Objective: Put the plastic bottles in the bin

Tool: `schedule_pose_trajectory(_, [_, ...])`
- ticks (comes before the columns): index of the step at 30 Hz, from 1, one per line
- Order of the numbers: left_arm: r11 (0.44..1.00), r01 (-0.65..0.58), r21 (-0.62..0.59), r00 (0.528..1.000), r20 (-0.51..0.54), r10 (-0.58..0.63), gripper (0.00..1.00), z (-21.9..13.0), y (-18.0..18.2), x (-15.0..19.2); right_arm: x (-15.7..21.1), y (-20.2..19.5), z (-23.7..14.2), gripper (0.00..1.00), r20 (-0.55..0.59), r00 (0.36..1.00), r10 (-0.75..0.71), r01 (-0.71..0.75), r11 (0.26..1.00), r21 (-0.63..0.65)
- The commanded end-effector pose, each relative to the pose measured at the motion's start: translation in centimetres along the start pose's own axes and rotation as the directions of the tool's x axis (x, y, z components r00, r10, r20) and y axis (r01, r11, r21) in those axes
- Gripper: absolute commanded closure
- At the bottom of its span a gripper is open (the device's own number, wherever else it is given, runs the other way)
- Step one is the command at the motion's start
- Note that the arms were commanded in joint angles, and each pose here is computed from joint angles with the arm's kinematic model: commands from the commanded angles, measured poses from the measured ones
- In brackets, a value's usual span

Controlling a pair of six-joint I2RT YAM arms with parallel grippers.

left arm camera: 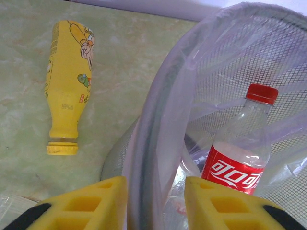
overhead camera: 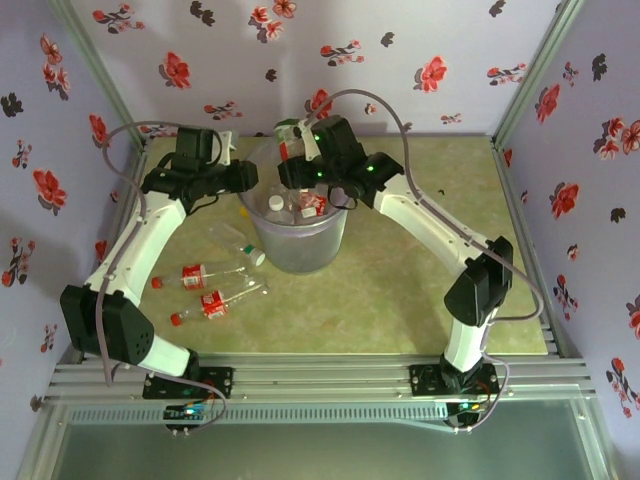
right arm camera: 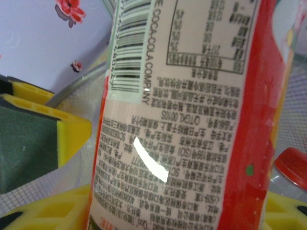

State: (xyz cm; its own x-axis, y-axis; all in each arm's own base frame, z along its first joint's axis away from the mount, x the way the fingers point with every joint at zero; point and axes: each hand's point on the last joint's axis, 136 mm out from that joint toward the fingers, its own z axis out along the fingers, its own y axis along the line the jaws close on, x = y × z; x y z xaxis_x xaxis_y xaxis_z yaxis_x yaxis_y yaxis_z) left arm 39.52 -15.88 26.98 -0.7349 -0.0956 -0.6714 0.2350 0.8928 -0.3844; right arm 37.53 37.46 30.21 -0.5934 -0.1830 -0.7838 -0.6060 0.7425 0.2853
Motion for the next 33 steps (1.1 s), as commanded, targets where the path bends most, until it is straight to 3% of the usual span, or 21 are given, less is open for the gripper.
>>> schedule_pose_trajectory(1, [1.0, 0.001, 0.021, 0.999, 0.033, -0.002, 0.63, -0.3, -0.3, -0.6, 2.0, 0.4, 0.7, 0.54, -0.07, 0.997, -0.042, 0.04, 0.999, -0.037])
schedule_pose_trajectory(4, [1.0, 0.001, 0.021, 0.999, 0.036, -0.001, 0.64, -0.1, -0.2, -0.5, 3.6, 0.3, 1.1, 0.48, -0.103, 0.993, -0.05, 0.044, 0.997, -0.057])
schedule_pose_trajectory(6, [1.0, -0.001, 0.019, 0.999, 0.036, 0.001, 0.65, -0.1, 0.0, -0.5, 4.2, 0.2, 1.0, 0.33, -0.095, 0.994, -0.062, 0.056, 0.997, -0.06])
schedule_pose_trajectory(9, [1.0, 0.001, 0.017, 0.999, 0.042, -0.002, 0.65, -0.1, 0.2, -0.6, 3.8, 0.0, 0.6, 0.19, -0.071, 0.995, -0.074, 0.071, 0.996, -0.046])
schedule_pose_trajectory(13, [1.0, 0.001, 0.018, 0.999, 0.046, -0.001, 0.66, -0.2, 0.2, -0.6, 2.0, 0.0, -0.3, 0.16, -0.026, 0.996, -0.084, 0.083, 0.996, -0.019])
schedule_pose_trajectory(16, [1.0, 0.0, 0.016, 0.999, 0.048, -0.001, 0.67, -0.2, 0.3, -0.5, 0.9, -0.2, -0.4, 0.18, -0.008, 0.997, -0.082, 0.082, 0.997, 0.007])
schedule_pose_trajectory(23, [1.0, -0.003, 0.017, 0.999, 0.047, 0.002, 0.69, -0.1, 0.3, -0.4, 2.1, 0.0, 2.6, 0.38, -0.09, 0.994, -0.066, 0.069, 0.997, 0.029])
schedule_pose_trajectory(33, [1.0, -0.001, 0.021, 0.999, 0.05, 0.0, 0.7, -0.1, 0.3, -0.4, 6.7, -0.7, 6.1, 0.45, -0.236, 0.971, -0.041, 0.062, 0.995, 0.08])
